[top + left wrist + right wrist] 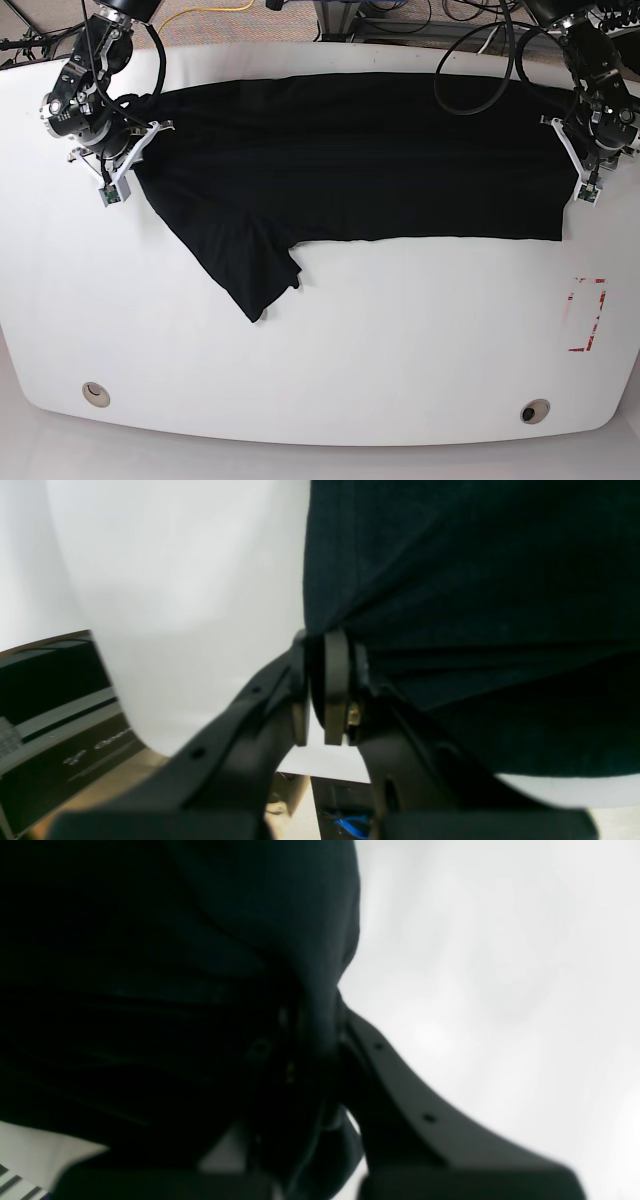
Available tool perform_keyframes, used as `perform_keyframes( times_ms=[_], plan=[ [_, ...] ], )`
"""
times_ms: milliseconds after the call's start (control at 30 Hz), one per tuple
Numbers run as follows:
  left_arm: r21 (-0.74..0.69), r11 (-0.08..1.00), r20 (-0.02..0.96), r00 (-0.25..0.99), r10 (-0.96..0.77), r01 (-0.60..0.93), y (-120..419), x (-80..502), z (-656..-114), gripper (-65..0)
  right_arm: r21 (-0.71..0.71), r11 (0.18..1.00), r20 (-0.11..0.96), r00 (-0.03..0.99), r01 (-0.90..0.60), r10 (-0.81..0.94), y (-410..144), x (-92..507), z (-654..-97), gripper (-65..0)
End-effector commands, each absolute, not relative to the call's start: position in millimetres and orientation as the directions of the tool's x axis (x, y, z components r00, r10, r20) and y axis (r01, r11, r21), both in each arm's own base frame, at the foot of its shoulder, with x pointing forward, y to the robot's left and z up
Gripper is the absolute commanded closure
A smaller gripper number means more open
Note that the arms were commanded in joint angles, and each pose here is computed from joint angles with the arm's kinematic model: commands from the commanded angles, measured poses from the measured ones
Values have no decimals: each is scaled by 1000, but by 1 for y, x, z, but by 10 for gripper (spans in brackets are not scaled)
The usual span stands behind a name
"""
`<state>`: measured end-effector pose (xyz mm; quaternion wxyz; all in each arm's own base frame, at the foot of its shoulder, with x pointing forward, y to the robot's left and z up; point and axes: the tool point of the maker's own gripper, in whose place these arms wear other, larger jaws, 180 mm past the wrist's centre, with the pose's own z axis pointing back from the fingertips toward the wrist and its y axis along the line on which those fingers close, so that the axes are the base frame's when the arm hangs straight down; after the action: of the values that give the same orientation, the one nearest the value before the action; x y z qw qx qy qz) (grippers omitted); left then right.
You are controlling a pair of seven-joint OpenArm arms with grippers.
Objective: Fold the T-shirt properly
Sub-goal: 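Pull the shirt edge with both grippers to straighten it, then release the shirt edge and move both grippers toward the shirt's loose side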
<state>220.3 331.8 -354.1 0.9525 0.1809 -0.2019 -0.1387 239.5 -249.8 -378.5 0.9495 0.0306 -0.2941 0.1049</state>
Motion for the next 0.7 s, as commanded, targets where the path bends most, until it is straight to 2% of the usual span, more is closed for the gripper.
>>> perform_keyframes(
  times_ms=[0,100,167,400,500,567,667],
  plan=[
    [432,884,316,888,-335,180,344,219,-349,-33,-34,977,583,790,-211,190,-257,244,-370,-2],
    [421,888,305,894,-328,182,344,217,-355,-74,-30,977,570,799,-211,190,-257,237,-374,-11],
    [416,891,299,897,-324,183,345,216,-357,-114,-29,977,568,801,-211,190,-257,236,-374,-46],
    [411,891,279,903,-326,194,344,208,-362,-265,-3,979,560,811,-203,169,-250,229,-381,-285],
    [409,887,274,899,-342,213,339,211,-363,-342,4,979,569,805,-204,165,-247,230,-379,-365],
    [411,885,278,895,-348,216,337,213,-362,-374,8,980,595,788,-198,154,-246,233,-372,-393],
    [421,882,302,885,-354,209,336,219,-354,-378,14,983,645,753,-184,132,-248,237,-355,-409]
  ],
)
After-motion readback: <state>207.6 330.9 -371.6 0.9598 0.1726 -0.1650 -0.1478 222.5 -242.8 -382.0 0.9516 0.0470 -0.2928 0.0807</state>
